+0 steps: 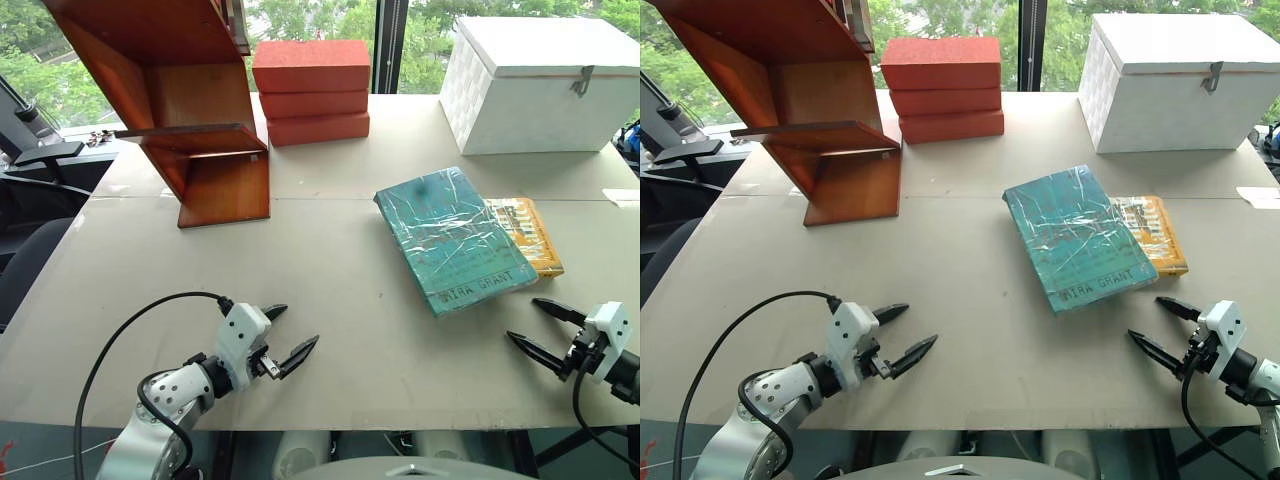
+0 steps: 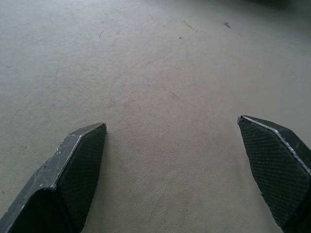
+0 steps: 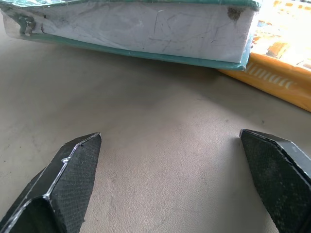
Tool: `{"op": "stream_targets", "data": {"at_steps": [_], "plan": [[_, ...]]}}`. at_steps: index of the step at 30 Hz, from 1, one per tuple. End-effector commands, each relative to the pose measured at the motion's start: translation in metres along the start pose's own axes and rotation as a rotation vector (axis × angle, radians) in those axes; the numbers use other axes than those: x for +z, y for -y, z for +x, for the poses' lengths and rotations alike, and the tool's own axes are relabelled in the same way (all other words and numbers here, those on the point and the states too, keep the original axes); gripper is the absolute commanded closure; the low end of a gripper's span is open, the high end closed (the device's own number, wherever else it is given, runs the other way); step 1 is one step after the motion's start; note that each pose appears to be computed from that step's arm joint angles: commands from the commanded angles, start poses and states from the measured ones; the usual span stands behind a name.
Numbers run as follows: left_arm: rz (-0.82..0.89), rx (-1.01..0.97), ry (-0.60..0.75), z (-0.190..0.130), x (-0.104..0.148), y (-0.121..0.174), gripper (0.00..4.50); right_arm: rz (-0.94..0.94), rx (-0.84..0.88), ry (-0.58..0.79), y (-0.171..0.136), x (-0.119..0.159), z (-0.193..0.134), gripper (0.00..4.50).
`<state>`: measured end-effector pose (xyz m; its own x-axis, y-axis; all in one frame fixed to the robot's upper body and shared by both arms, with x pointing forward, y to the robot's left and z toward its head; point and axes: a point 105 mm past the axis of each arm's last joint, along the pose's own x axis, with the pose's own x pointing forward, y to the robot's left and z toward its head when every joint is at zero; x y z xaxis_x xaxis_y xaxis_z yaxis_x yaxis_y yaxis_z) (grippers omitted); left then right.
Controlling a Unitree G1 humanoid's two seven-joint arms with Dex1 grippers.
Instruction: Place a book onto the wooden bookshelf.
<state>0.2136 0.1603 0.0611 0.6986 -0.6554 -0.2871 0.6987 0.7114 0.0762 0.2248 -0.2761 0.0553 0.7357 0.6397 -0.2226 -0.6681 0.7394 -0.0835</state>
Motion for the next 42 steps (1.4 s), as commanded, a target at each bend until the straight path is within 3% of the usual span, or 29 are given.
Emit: {"op": "stream_targets", "data": {"at_steps": [1,31,36,39,42], "plan": [[0.022,-0.008,0.022,0.0,0.006,0.006,0.04,-0.007,0.014,-0.009,-0.005,-0.001,-0.005,0.0],[0.013,-0.059,0.104,0.02,0.022,-0.003,0.04,-0.037,-0.023,0.013,0.0,0.014,-0.012,0.0],[-0.109,-0.066,0.11,0.029,0.032,-0.014,0.04,-0.055,0.0,0.052,-0.01,0.032,-0.014,0.0],[-0.181,-0.143,0.043,0.038,0.031,-0.013,0.04,-0.049,0.049,0.117,-0.023,0.056,-0.015,0.0],[-0.301,-0.232,0.04,0.059,0.048,-0.014,0.04,-0.036,0.072,0.19,-0.035,0.088,-0.021,0.0]]}}
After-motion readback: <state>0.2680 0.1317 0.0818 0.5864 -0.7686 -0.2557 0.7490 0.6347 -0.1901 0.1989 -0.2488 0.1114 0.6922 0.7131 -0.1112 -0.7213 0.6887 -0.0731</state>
